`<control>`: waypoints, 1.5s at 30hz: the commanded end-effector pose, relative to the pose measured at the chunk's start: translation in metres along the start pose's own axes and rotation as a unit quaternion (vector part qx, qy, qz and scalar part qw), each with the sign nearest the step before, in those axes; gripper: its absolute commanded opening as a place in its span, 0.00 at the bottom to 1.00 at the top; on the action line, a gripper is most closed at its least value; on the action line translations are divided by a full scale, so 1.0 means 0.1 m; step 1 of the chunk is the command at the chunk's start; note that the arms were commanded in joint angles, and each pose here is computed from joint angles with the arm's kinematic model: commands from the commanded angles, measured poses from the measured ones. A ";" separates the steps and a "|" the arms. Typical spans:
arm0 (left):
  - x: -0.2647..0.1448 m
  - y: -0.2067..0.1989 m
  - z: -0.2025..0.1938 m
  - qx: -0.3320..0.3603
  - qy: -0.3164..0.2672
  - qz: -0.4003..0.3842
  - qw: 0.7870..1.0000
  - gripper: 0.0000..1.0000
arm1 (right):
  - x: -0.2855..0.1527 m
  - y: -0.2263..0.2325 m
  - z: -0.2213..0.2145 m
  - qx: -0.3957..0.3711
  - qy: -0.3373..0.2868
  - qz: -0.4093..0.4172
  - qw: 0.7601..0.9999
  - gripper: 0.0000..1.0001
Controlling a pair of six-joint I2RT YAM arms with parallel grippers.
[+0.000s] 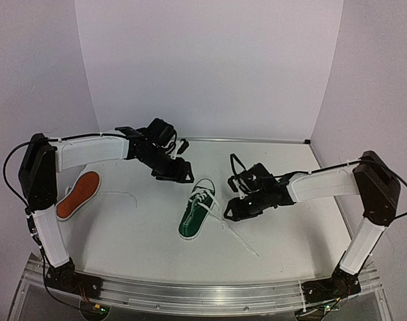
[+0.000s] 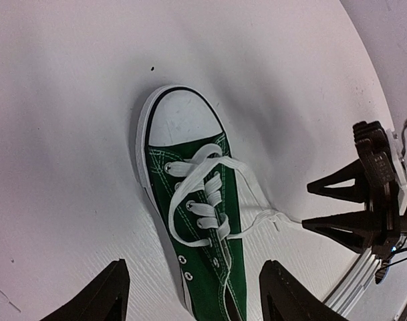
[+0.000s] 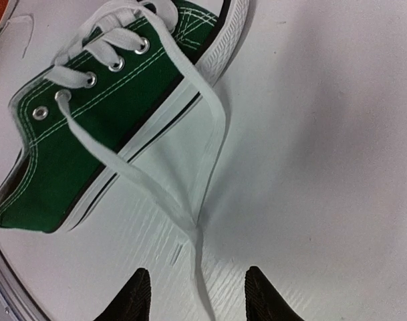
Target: Tie the shoes
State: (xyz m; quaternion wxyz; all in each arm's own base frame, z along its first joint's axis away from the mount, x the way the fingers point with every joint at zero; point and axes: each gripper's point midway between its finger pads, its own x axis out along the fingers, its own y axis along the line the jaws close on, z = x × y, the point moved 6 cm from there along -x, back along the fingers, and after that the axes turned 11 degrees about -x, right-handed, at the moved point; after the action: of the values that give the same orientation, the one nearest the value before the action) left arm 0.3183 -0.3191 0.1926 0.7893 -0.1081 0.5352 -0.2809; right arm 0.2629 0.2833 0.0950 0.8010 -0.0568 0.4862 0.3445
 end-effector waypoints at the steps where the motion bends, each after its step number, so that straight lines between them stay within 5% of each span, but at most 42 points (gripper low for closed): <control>1: -0.22 -0.09 0.04 0.008 -0.030 -0.020 0.999 0.69 | 0.16 -0.03 0.19 -0.005 -0.017 -0.019 1.000 0.43; 18: -0.22 0.02 -0.08 0.002 -0.028 -0.003 1.000 0.70 | 0.65 -0.07 0.07 -0.018 0.031 -0.039 0.999 0.40; 22: -0.23 0.04 -0.10 -0.001 -0.027 0.002 1.000 0.71 | 0.65 -0.14 -0.07 -0.021 0.055 -0.062 0.996 0.26; 26: -0.23 0.08 -0.18 -0.013 -0.023 0.003 1.000 0.72 | 0.57 -0.23 -0.09 -0.025 0.064 -0.105 0.992 0.00; 36: -0.08 0.41 -1.00 -0.047 0.033 -0.037 0.998 0.72 | -0.26 -0.07 1.01 -0.036 -0.098 -0.102 0.989 0.00; 45: 0.28 0.26 -1.42 -0.025 0.075 -0.087 0.993 0.49 | -0.36 0.38 1.85 -0.065 -0.168 0.027 0.983 0.00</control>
State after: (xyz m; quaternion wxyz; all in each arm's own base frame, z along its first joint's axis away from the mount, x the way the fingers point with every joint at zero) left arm 0.2063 -0.2702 0.0961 0.7214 -0.1289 0.6175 -0.2859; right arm 0.3615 0.3415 0.2145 0.8787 -0.0597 0.3363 0.3335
